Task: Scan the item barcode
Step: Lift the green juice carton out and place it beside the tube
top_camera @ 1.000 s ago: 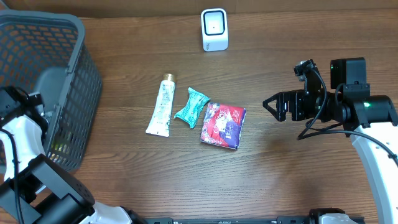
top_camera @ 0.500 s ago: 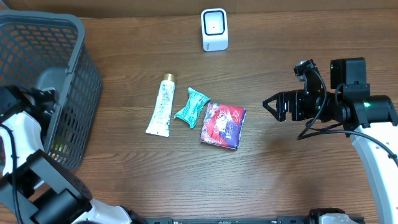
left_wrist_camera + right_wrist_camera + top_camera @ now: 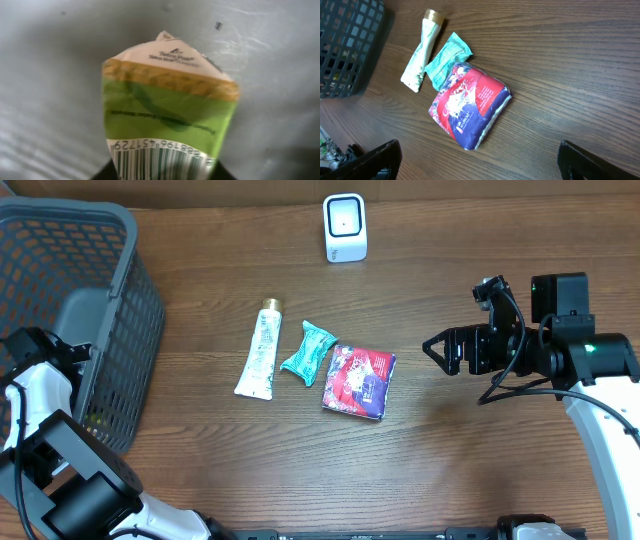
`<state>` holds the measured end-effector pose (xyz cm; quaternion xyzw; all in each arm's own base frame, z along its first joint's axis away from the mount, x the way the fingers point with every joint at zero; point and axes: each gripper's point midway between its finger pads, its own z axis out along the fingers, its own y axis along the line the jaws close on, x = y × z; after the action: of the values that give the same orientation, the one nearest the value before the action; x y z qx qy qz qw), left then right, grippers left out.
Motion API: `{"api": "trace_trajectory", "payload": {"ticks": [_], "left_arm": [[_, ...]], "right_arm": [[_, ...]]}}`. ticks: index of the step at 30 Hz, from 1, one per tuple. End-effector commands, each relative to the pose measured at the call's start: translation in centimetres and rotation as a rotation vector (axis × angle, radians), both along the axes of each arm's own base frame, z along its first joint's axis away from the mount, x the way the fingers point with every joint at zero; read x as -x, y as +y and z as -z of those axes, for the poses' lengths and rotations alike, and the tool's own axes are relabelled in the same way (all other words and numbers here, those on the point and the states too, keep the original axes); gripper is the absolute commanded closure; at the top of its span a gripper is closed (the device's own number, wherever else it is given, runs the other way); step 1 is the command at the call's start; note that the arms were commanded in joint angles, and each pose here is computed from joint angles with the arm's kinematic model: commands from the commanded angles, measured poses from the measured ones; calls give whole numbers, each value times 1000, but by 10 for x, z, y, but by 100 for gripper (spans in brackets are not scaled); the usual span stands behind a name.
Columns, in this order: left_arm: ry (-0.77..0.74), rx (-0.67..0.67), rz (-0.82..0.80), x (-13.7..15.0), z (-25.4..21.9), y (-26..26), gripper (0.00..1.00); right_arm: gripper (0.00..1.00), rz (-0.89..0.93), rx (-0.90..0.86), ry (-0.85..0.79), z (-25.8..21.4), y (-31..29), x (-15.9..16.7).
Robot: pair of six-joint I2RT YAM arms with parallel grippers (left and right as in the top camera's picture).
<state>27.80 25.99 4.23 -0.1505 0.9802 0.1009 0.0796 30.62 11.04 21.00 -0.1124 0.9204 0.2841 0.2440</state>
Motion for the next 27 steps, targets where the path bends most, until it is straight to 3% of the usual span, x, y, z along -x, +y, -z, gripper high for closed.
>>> {"api": "trace_trajectory", "payload": {"ticks": [1, 3, 6, 15, 21, 27], "left_arm": [[7, -13, -2, -3, -2, 3, 89], [-6, -26, -19, -8, -12, 8, 96], [-48, -49, -51, -21, -38, 19, 96], [-363, -180, -83, -91, -198, 38, 96], [-617, -186, 15, -132, -311, -17, 96], [-766, -90, 237, -157, -373, -132, 96]], "right_arm": [[0, -1, -13, -25, -10, 1, -3], [0, -1, -13, -25, -10, 1, -3], [0, -1, -13, -26, -10, 1, -3], [0, -1, -13, -25, -10, 1, -3], [0, -1, -13, -25, -10, 1, -3], [0, -1, -13, -25, -10, 1, -3]]}}
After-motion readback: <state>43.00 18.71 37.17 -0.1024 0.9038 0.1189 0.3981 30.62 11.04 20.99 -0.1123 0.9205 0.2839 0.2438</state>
